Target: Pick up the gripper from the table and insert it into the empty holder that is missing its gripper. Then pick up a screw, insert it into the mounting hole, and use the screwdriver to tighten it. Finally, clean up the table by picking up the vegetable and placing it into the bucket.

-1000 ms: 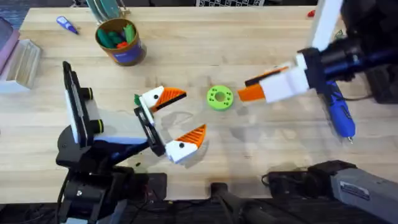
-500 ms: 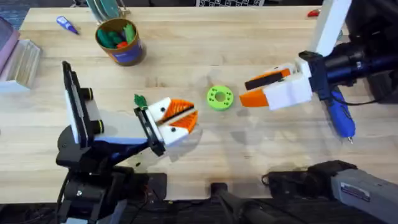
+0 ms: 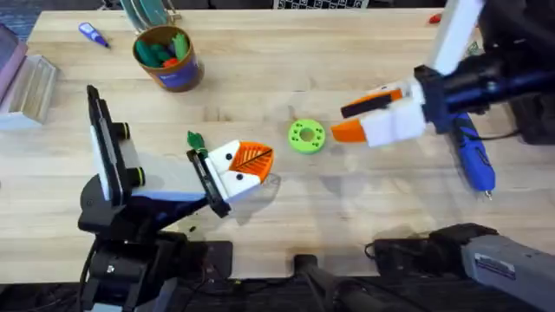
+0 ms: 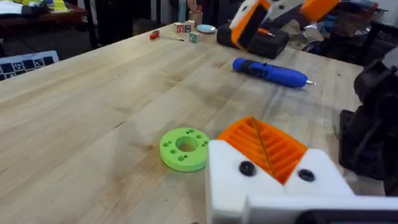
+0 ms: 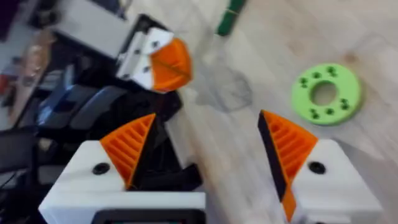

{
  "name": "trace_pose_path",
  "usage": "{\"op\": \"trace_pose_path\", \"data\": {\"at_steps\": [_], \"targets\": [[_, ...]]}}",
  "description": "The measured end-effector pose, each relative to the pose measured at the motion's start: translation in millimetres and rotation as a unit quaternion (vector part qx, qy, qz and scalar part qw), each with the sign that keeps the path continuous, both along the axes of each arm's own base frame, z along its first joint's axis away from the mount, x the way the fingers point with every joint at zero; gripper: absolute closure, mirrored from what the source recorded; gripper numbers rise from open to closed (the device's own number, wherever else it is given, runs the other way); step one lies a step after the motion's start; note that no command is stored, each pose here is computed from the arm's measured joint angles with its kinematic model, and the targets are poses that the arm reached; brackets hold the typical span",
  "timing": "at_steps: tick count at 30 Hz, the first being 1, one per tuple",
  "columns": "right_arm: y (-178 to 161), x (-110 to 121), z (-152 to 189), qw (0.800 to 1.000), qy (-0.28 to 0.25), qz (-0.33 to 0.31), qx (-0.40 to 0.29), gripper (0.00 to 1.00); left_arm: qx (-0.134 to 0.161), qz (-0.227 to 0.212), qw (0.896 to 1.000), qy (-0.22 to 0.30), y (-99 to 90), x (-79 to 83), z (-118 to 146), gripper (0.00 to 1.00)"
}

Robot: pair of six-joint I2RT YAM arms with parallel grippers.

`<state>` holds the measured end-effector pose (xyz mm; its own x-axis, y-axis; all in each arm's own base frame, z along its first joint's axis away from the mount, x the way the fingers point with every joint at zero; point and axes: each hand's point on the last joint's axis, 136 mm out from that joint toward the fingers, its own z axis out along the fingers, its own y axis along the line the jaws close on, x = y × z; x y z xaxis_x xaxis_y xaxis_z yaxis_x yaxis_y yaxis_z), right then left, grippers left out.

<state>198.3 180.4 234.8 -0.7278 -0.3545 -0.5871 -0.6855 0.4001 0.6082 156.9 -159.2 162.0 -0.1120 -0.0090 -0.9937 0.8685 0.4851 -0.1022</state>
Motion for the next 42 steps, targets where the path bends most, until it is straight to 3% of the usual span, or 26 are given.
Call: {"op": "trace_pose_path", "data": {"at_steps": [6,9,12,17,22,25,36,42], "targets": [[-24,43,-42,0.991,0.018,-0.083,-0.104,0.011,0.0,0.0,1.0,0.0,0.0,0.0,0,0.992],[-59,65,-63,0.971,0.024,-0.156,-0.181,0.01,0.0,0.0,1.0,0.0,0.0,0.0,0,0.992],[-108,81,-76,0.934,0.031,-0.247,-0.256,0.01,0.0,0.0,1.0,0.0,0.0,0.0,0,0.992],[-183,88,-86,0.866,0.048,-0.362,-0.341,0.01,0.0,0.0,1.0,0.0,0.0,0.0,0,0.992],[-245,100,-80,0.807,0.029,-0.453,-0.377,0.01,0.0,0.0,1.0,0.0,0.0,0.0,0,0.992],[-271,106,-80,0.786,0.02,-0.481,-0.388,0.009,0.0,0.0,1.0,0.0,0.0,0.0,0,0.992],[-329,73,-104,0.777,0.053,-0.426,-0.46,0.01,0.0,0.0,1.0,0.0,0.0,0.0,0,0.992],[-348,71,-126,0.785,0.069,-0.397,-0.471,0.01,0.0,0.0,1.0,0.0,0.0,0.0,0,0.992]]}}
